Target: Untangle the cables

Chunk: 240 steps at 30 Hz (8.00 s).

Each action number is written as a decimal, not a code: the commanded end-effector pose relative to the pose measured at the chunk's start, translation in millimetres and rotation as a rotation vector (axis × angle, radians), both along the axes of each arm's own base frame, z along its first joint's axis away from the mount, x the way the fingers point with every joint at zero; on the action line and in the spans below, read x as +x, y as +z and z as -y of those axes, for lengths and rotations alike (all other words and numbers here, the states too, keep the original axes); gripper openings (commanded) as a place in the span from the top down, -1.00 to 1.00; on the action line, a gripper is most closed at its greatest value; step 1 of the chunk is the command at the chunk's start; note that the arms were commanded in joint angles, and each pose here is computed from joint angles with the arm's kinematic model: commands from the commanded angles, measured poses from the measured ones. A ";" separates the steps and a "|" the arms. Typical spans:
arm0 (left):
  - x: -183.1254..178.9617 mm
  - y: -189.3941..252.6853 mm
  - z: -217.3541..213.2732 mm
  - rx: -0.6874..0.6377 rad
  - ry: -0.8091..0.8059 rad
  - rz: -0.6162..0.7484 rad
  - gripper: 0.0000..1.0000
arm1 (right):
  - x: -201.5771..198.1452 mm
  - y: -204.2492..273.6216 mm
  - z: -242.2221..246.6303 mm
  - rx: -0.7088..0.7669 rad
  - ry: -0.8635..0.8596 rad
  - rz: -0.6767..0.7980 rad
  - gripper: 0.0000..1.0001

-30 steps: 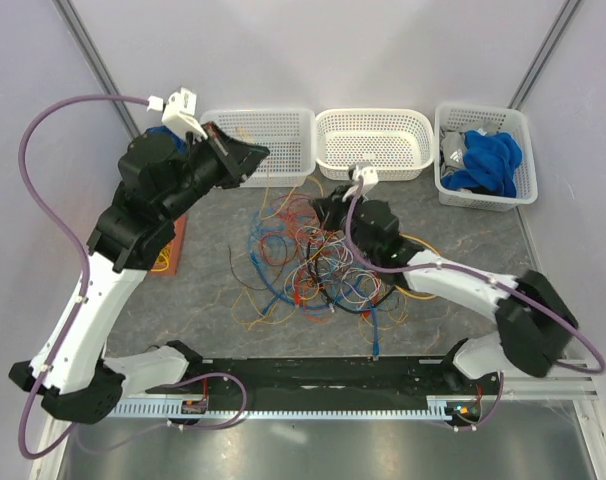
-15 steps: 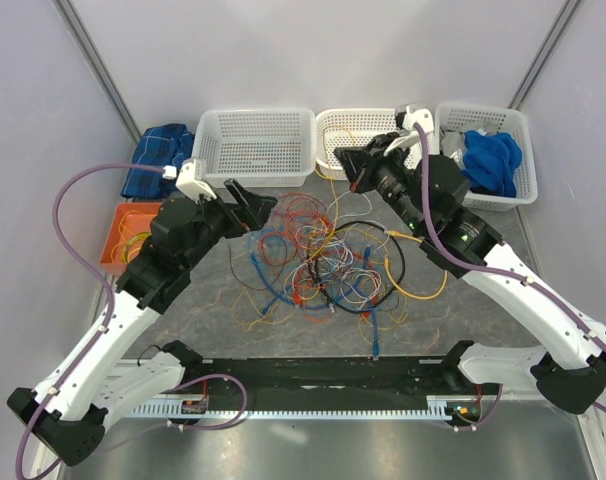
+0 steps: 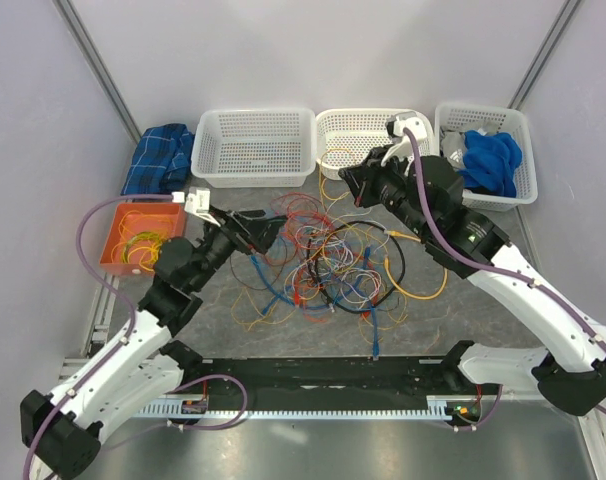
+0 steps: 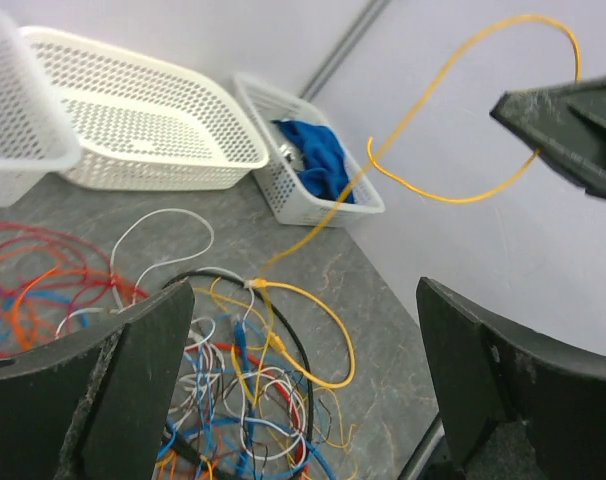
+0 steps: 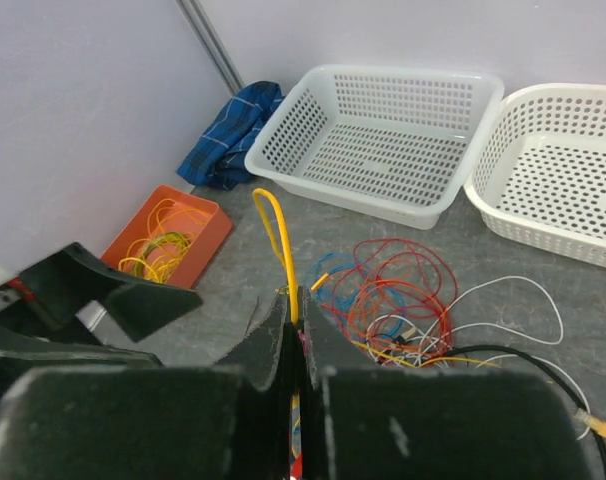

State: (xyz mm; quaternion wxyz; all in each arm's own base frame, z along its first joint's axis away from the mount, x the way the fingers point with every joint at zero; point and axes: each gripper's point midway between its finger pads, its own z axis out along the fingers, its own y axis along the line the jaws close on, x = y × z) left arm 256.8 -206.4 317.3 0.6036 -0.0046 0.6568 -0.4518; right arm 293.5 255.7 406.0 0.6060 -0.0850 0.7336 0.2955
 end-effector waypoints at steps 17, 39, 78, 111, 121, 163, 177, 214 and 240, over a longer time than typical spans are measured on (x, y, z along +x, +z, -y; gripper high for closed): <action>15.3 24.0 80.0 -0.001 -0.202 0.448 -0.90 | -34.7 48.4 -8.6 0.134 0.136 -0.042 1.00; 54.9 -9.5 63.8 0.203 -0.030 0.017 0.96 | -37.5 15.0 25.3 0.082 0.019 -0.033 -0.67; 87.2 -16.8 -364.4 -0.021 1.514 -0.729 0.97 | -51.1 -182.9 13.9 0.074 0.048 -0.281 -0.95; 53.0 -157.6 -359.9 -0.119 1.570 -0.942 0.97 | -58.2 -241.6 0.7 0.057 0.102 -0.382 -0.96; 64.2 -159.7 -360.3 -0.008 1.509 -0.984 -0.98 | -59.2 -243.7 3.0 0.063 0.091 -0.391 -0.95; 3.6 -146.9 -27.0 0.175 0.272 -0.681 -0.73 | 59.2 -380.6 -35.0 -0.314 -0.179 -0.560 0.49; 5.9 -72.9 -43.7 0.153 0.294 -0.436 -0.72 | 24.6 -160.5 -40.1 -0.156 0.008 -0.220 1.00; -43.1 -51.7 120.5 0.159 -0.382 0.081 -0.89 | -36.2 -52.6 -18.8 0.063 0.141 -0.158 1.00; -46.7 -61.9 141.6 0.306 -0.317 0.062 0.96 | -32.8 -74.4 -2.1 0.023 0.066 -0.159 0.41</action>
